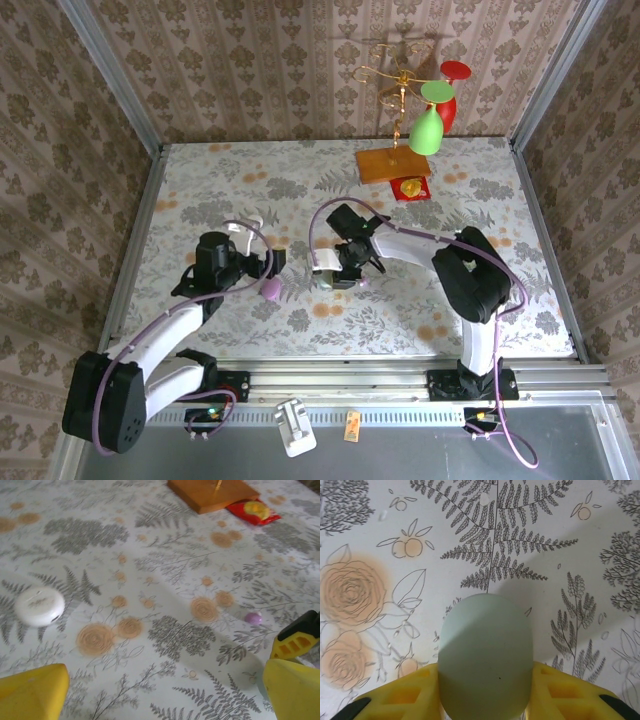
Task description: Insert the wireless bluetooth earbuds into the charging case
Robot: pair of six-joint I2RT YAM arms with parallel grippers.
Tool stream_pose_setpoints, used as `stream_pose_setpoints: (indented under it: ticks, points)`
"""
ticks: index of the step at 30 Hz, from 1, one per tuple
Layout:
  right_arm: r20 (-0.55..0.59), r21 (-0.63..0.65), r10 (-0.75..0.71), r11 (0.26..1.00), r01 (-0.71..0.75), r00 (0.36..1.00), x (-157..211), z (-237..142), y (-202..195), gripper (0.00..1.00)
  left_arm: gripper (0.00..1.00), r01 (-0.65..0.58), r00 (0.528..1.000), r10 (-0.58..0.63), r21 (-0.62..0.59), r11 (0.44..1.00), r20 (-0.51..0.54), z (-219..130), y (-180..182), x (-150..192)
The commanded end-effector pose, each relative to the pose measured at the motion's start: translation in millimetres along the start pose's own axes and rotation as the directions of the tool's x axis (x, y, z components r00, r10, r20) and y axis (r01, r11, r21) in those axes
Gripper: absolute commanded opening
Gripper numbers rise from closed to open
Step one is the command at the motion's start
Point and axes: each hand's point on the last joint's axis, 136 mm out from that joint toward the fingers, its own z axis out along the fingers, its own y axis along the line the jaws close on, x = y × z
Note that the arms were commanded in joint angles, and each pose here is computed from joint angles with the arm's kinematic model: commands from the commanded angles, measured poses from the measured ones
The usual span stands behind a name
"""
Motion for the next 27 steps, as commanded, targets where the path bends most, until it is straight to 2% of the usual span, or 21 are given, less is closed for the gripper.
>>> stream_pose_setpoints:
  ticks: [1, 6, 11, 17, 23, 27]
  points:
    - [0.053, 0.016, 0.039, 0.999, -0.040, 0.998, -7, -30, 3, 0.39, 1.00, -0.152, 0.982, 0.135, 0.132, 0.980, 0.129, -5, -34, -22]
    - [0.056, 0.052, 0.053, 0.997, -0.055, 0.997, -7, -61, 6, 0.38, 1.00, -0.290, 0.948, 0.239, 0.262, 0.921, 0.208, -8, -76, -25]
    - [0.107, 0.087, 0.059, 0.994, -0.069, 0.992, -18, -94, 8, 0.38, 0.98, -0.335, 0.930, 0.238, 0.377, 0.864, 0.281, -15, -110, -43]
    - [0.199, 0.030, 0.067, 0.997, -0.074, 0.978, -43, -131, 23, 0.37, 1.00, -0.490, 0.866, 0.351, 0.462, 0.739, 0.357, -19, -145, -38]
    - [0.306, 0.017, 0.036, 0.999, -0.043, 0.951, -66, -159, 34, 0.34, 0.98, -0.511, 0.858, 0.335, 0.580, 0.635, 0.389, -23, -170, -36]
    - [0.352, 0.016, 0.013, 1.000, -0.020, 0.936, -77, -173, 38, 0.34, 0.95, -0.522, 0.851, 0.319, 0.606, 0.600, 0.417, -22, -179, -41]
